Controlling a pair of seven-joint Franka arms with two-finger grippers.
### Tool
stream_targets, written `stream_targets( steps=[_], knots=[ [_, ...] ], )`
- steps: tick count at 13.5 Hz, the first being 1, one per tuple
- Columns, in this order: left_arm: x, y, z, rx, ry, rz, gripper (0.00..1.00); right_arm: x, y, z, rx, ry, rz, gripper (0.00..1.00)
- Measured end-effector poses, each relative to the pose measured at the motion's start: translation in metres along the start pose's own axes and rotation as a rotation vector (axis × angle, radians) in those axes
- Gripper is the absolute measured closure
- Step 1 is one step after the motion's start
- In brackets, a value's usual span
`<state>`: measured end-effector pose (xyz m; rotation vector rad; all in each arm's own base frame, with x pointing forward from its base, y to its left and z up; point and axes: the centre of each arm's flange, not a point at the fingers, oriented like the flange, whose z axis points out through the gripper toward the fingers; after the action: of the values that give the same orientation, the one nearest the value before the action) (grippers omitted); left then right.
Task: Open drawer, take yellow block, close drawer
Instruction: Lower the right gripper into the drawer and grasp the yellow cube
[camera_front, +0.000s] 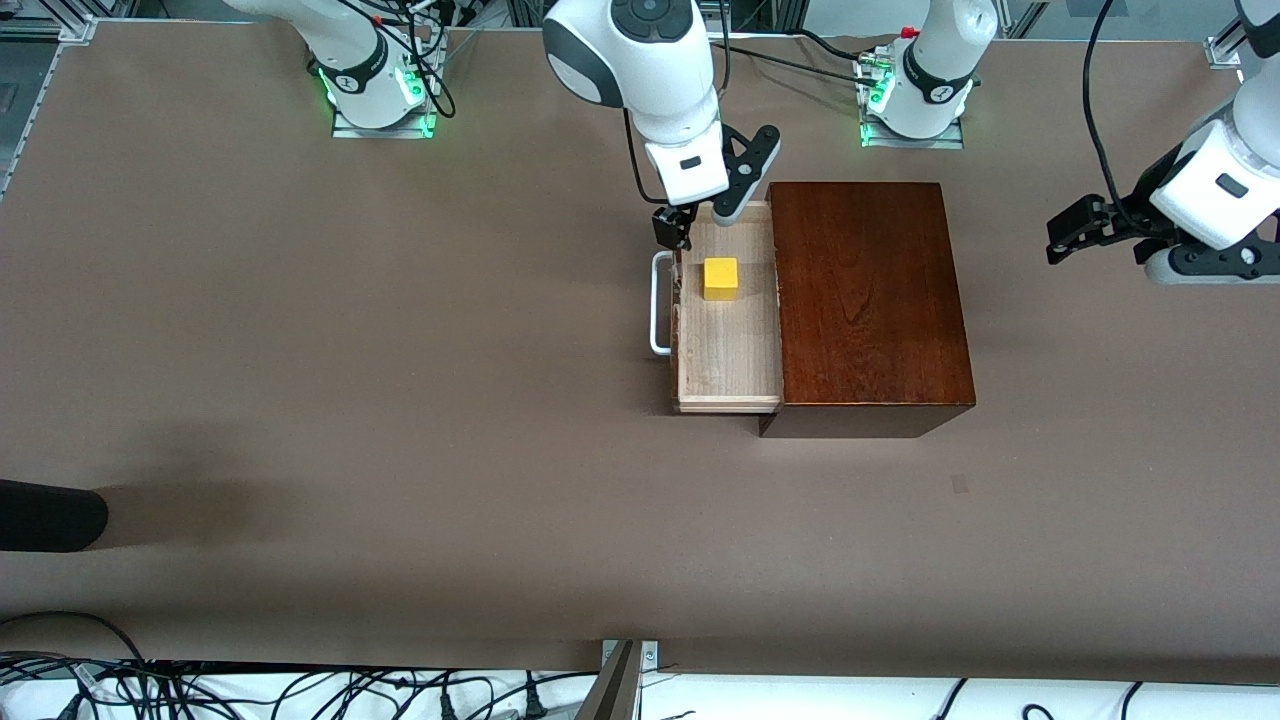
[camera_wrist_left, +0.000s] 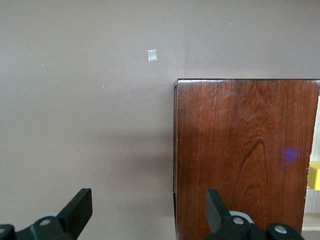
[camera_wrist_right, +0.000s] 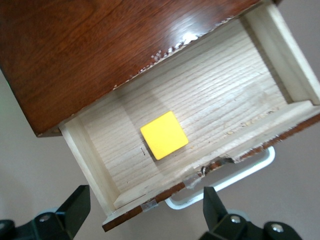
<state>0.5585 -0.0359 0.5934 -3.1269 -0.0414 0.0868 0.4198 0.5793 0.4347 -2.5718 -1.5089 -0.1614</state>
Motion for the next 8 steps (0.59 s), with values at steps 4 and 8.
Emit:
stream_targets(
  steps=[4, 8],
  knots=[
    [0.016, 0.004, -0.005, 0.006, 0.022, 0.000, 0.00, 0.000, -0.002, 0.024, -0.006, -0.027, -0.058, 0.00],
    [0.018, 0.004, -0.006, 0.007, 0.023, 0.000, 0.00, 0.003, -0.004, 0.051, -0.030, -0.032, -0.118, 0.00]
  ],
)
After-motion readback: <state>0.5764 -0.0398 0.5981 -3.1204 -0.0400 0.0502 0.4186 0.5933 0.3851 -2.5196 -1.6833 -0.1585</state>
